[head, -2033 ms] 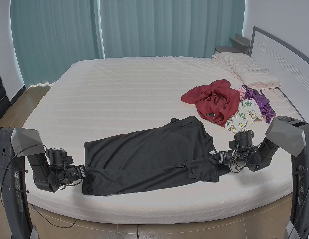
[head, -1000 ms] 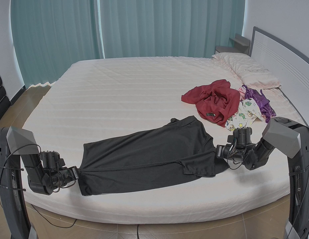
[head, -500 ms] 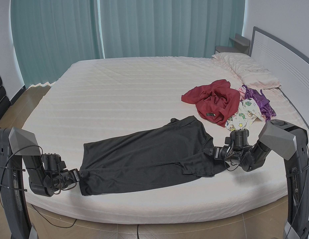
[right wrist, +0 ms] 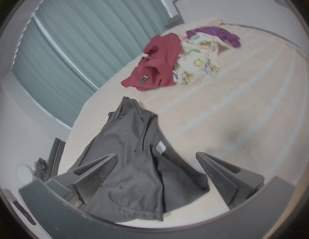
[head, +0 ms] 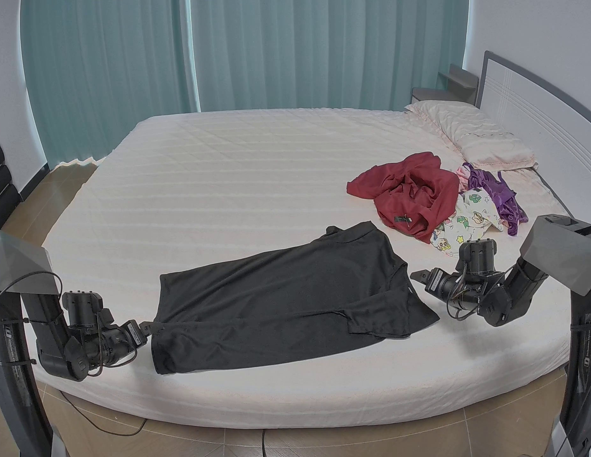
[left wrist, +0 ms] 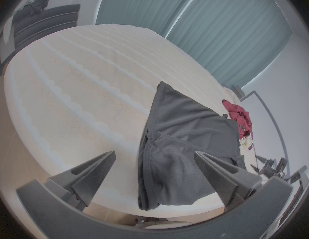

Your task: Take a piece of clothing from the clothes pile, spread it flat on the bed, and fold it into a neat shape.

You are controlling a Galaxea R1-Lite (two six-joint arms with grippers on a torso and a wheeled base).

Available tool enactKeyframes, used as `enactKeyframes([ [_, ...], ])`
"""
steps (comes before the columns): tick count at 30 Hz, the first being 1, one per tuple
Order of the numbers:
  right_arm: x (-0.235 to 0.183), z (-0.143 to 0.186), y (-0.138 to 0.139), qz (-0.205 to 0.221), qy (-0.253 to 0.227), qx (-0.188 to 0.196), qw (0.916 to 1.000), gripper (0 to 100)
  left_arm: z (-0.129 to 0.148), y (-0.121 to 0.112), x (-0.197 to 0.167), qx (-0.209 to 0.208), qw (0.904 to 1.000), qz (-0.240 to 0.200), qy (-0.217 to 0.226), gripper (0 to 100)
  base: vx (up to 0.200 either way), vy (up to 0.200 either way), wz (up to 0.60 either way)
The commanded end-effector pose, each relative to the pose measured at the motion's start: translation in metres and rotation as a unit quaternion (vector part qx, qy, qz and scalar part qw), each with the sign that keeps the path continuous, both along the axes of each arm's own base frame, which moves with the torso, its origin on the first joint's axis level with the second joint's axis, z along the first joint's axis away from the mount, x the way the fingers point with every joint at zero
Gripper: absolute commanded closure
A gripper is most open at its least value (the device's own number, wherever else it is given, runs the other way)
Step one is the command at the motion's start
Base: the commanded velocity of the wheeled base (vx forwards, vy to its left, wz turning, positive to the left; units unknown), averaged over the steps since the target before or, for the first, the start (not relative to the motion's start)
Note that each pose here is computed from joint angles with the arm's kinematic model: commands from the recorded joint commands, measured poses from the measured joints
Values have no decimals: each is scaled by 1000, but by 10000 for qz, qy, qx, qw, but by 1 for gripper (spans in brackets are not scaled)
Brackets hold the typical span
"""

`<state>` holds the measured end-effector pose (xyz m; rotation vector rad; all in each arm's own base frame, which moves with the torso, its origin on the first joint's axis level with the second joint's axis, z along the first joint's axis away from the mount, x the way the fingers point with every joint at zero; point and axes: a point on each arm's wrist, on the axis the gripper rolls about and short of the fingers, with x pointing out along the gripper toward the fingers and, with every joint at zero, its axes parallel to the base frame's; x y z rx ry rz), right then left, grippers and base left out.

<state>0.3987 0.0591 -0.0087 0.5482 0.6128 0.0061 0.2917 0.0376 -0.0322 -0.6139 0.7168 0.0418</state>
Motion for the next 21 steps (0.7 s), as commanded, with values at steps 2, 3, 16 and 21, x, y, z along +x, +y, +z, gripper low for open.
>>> enactKeyframes([
  [2, -32, 11, 11, -228, 305, 460, 9982, 0, 18, -2, -11, -222, 9995, 170, -116, 0, 0, 0, 0],
  [3, -33, 10, 11, -288, 351, 564, 9974, 0, 18, -2, -12, -240, 9995, 176, -104, 0, 200, 0, 0],
  [16, -41, -4, 9, -324, 518, 822, 9947, 0, 11, -3, -11, -341, 9992, 225, 21, 0, 200, 0, 0],
  [21, -44, -6, 10, -306, 551, 819, 9946, 0, 9, -3, -13, -355, 9991, 231, 83, 0, 200, 0, 0],
])
